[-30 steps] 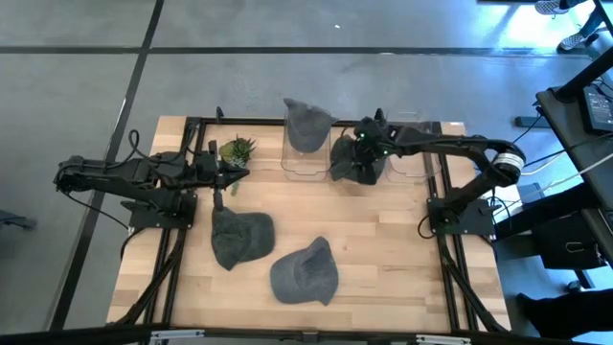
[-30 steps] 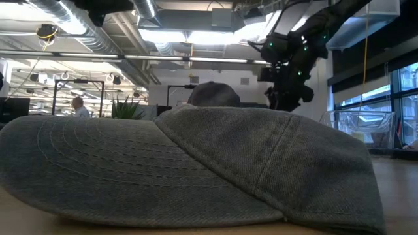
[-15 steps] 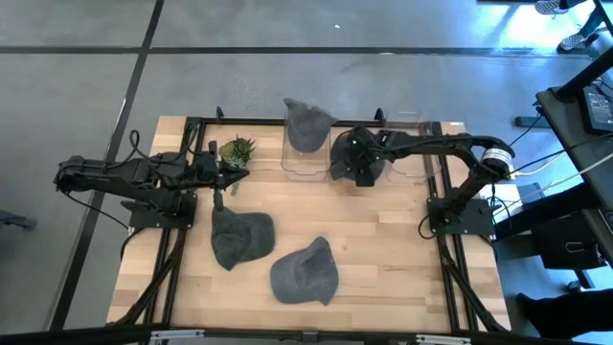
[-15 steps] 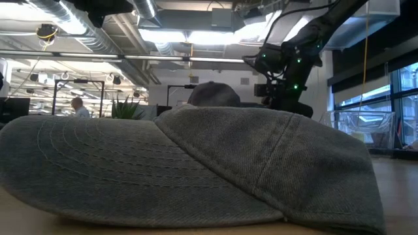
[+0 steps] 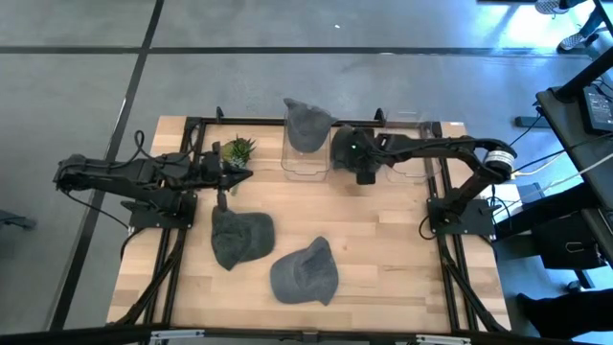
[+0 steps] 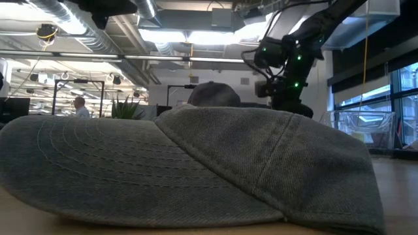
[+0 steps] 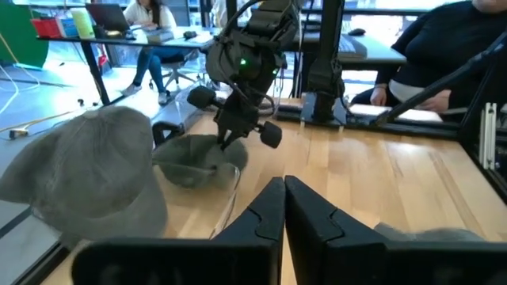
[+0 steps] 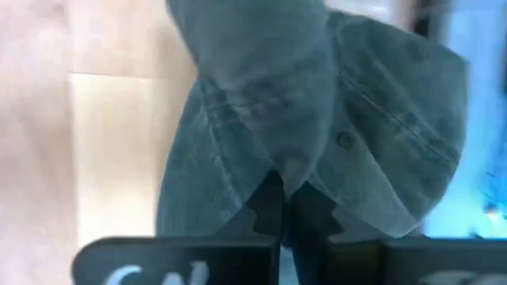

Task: Pick & Place hat
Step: Put the top green cap into the right transparent bin

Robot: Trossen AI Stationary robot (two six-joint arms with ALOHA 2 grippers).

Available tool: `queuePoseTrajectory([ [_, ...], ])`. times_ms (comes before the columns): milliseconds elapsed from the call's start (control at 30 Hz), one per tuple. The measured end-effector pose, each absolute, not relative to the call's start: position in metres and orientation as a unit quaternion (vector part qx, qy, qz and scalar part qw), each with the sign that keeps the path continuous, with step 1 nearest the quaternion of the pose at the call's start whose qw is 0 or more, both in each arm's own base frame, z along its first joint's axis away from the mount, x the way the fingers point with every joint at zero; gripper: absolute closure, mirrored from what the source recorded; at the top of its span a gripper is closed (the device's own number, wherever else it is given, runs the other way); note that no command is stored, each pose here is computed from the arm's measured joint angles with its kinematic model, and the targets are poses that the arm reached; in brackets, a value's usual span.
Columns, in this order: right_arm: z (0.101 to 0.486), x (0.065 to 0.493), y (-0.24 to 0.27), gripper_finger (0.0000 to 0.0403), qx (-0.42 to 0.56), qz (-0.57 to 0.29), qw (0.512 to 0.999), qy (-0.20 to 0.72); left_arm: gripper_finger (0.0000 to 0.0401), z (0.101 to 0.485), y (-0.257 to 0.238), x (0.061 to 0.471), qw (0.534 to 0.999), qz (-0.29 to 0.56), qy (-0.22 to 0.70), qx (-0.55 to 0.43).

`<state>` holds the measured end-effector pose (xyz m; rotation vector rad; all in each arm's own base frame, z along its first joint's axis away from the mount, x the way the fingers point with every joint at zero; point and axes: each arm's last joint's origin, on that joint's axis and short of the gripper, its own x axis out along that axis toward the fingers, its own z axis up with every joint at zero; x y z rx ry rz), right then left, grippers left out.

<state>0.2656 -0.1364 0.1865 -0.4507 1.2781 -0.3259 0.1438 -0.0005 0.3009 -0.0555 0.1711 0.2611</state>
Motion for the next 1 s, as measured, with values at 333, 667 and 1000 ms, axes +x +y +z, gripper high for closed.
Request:
queuePoseTrajectory([
  [333, 0.266, 0.25, -0.125, 0.0396, -0.218, -0.261, 0.789, 0.512, 0.0393, 0.304, -0.002, 0.166, 0.99, 0.129, 0.048, -0.02],
  [667, 0.322, 0.227, -0.081, 0.04, -0.201, -0.341, 0.829, 0.394, 0.0393, 0.301, -0.003, 0.199, 0.99, 0.141, 0.015, 0.013],
  [1000, 0.312, 0.245, -0.018, 0.0401, -0.258, -0.32, 0.832, 0.374, 0.0371, 0.286, -0.004, 0.231, 0.984, 0.176, 0.009, 0.034],
])
